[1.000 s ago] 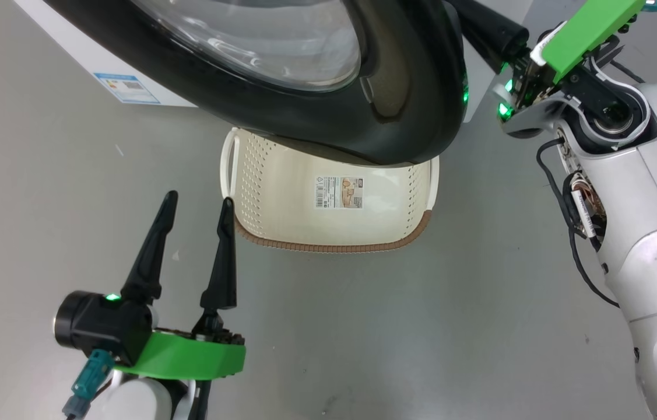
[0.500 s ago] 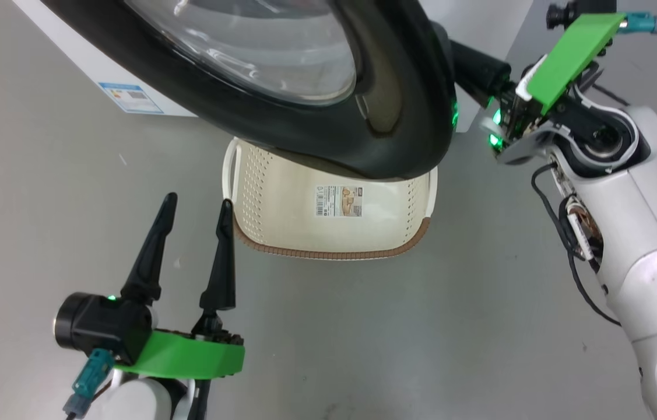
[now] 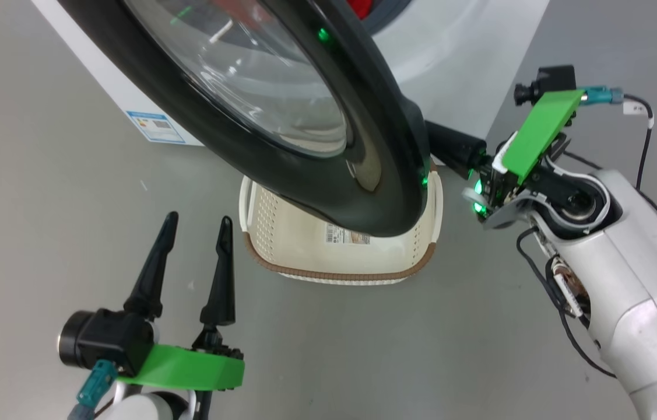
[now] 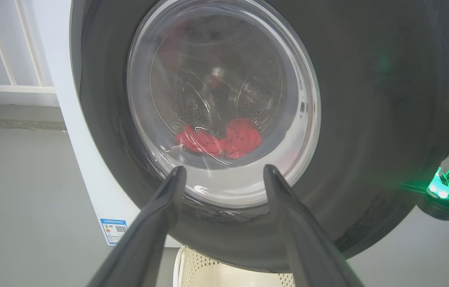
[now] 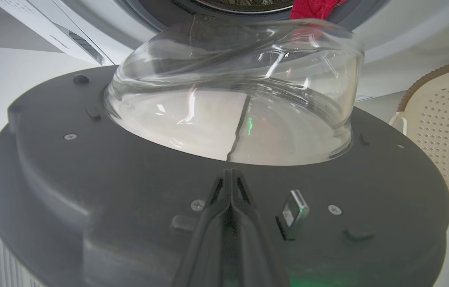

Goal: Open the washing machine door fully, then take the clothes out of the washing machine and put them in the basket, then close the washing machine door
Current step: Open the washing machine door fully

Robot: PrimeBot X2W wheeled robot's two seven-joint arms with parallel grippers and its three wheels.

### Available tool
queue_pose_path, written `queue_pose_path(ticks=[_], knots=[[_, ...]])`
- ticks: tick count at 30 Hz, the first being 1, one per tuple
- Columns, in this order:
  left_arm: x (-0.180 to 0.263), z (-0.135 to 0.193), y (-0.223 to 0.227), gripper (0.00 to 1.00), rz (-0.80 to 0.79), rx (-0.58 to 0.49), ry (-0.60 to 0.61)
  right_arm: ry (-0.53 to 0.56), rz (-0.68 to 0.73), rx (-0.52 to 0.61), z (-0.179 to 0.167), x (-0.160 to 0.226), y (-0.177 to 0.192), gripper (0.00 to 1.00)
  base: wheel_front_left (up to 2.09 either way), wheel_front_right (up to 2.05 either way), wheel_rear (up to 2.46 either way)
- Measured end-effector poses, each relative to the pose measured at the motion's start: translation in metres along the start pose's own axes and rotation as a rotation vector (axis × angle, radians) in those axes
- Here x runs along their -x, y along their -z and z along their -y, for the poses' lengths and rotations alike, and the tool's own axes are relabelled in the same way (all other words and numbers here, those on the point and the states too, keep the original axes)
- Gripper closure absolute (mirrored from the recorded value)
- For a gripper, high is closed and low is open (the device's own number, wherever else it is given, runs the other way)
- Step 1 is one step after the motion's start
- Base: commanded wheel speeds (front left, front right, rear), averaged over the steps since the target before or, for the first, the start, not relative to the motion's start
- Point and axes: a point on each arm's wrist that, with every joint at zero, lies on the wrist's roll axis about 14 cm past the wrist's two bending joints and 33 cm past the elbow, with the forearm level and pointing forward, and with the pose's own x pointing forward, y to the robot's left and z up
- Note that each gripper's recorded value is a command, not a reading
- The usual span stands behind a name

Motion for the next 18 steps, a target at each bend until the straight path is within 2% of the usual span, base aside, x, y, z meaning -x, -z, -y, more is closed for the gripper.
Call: queue_pose_path(ticks=[18], knots=[[0.046, -0.034, -0.029, 0.00, 0.048, -0.005, -0.116, 0.001, -0.138, -0.005, -0.009, -0.004, 0.068, 1.00, 0.00, 0.00, 0.00]])
